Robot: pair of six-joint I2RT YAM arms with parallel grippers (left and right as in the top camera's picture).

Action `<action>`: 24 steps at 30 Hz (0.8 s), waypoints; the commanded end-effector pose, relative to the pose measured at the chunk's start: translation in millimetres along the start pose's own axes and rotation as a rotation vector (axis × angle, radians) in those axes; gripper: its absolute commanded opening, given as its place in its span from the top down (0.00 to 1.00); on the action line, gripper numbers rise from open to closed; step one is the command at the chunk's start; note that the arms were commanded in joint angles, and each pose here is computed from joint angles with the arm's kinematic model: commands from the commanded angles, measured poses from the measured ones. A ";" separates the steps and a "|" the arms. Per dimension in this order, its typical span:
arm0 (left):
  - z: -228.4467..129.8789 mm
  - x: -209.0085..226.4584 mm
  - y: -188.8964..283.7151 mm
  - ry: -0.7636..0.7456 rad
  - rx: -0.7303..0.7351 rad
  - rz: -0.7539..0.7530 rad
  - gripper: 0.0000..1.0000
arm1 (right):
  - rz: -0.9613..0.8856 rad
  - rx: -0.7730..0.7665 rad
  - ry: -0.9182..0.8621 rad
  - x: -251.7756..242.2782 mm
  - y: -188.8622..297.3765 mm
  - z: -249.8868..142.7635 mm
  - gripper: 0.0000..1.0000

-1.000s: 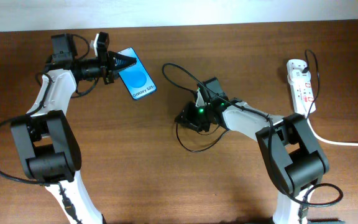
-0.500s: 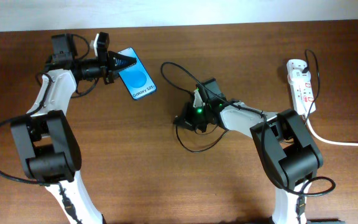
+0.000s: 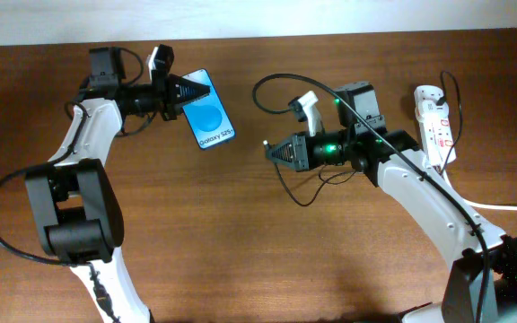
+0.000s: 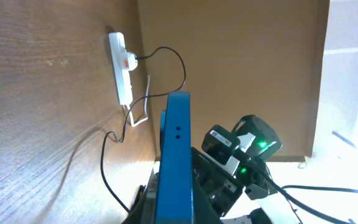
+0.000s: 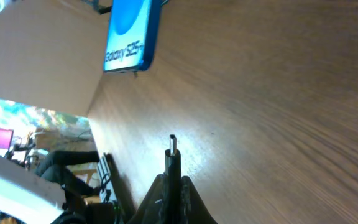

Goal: Plug charger to phone and switch on socket
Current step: 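Grasp the USB-C plug with the right gripper and lift it upward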

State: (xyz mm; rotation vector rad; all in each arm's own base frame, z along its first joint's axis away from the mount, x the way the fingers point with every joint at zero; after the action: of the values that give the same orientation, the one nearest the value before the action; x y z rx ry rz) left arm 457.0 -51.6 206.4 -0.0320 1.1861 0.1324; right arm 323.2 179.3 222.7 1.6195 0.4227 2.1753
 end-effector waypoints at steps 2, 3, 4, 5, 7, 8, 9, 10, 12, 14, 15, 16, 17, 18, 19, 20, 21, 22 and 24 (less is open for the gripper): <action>-0.1 -7.1 -0.6 -0.053 0.013 -0.052 1.00 | 0.063 0.061 0.019 20.1 -15.2 -10.2 0.96; -0.1 -7.1 -0.4 -0.053 0.012 -0.052 1.00 | 0.069 0.065 -0.001 22.7 -18.3 -10.8 0.96; -0.2 -7.5 -0.4 -0.053 0.014 -0.057 1.00 | 0.076 0.062 -0.014 24.3 -20.5 -9.7 0.96; -0.2 -7.5 -0.4 -0.050 0.014 -0.057 1.00 | 0.085 0.054 -0.024 26.2 -22.7 -7.5 0.96; -0.2 -7.7 -0.4 -0.037 0.014 -0.057 1.00 | 0.101 0.044 -0.047 28.6 -27.5 -3.8 0.96; -0.2 -7.7 -0.4 -0.020 0.015 -0.057 1.00 | 0.109 0.045 -0.051 30.0 -31.6 -3.1 0.96; -0.2 -7.7 -0.4 -0.003 0.015 -0.057 1.00 | 0.115 0.052 -0.053 31.2 -36.2 -4.0 0.96; -0.2 -7.7 -0.4 0.001 0.015 -0.057 1.00 | 0.123 0.062 -0.057 33.2 -42.5 -5.6 0.96; -0.2 -7.7 -0.4 0.001 0.015 -0.057 1.00 | 0.134 0.080 -0.062 35.0 -53.8 -8.2 0.96; -0.2 -7.7 -0.4 0.001 0.015 -0.057 1.00 | 0.138 0.087 -0.096 31.9 -61.6 -7.3 0.96; -0.2 -7.7 -0.4 0.001 0.015 -0.057 1.00 | 0.144 0.083 -0.118 30.4 -64.0 -5.4 0.96; -0.2 -7.7 -0.4 0.001 0.015 -0.057 1.00 | 0.150 0.078 -0.125 30.7 -64.2 -4.7 0.96; -0.2 -7.7 -0.2 0.000 0.015 -0.057 1.00 | 0.175 0.083 -0.131 30.7 -64.8 -5.9 0.96; -0.2 -7.7 -0.2 0.000 0.015 -0.057 1.00 | 0.218 0.092 -0.121 31.5 -64.8 -7.5 0.96; -0.1 -7.7 -0.2 0.000 0.015 -0.057 1.00 | 0.260 0.094 -0.127 28.3 -63.4 -9.2 0.96; -0.2 -7.7 -0.4 0.000 0.015 -0.057 1.00 | 0.290 0.084 -0.120 25.6 -62.2 -10.0 0.96; -0.1 -7.7 -0.2 0.000 0.015 -0.057 1.00 | 0.325 0.065 -0.128 21.6 -59.3 -10.5 0.96; -0.1 -7.7 -0.1 -0.001 0.014 -0.057 1.00 | 0.346 0.048 -0.124 19.2 -57.7 -11.6 0.96; -0.1 -7.7 -0.1 -0.001 0.014 -0.057 1.00 | 0.342 0.044 -0.148 13.2 -57.8 -14.0 0.96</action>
State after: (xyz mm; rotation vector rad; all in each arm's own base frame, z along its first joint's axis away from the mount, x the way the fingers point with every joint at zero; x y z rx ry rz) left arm 457.1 -53.1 208.0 -0.0366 1.1835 0.1145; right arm 317.8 240.4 210.6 1.8790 0.1484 2.3420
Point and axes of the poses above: each gripper's point midway between its finger pads, its own y axis back along the fingers, its own x axis along the line the jaws close on, z = x × y, the point moved 8 cm from there along y, back along the fingers, and after that the axes turned 14 degrees about -y, right-handed, at the moved point
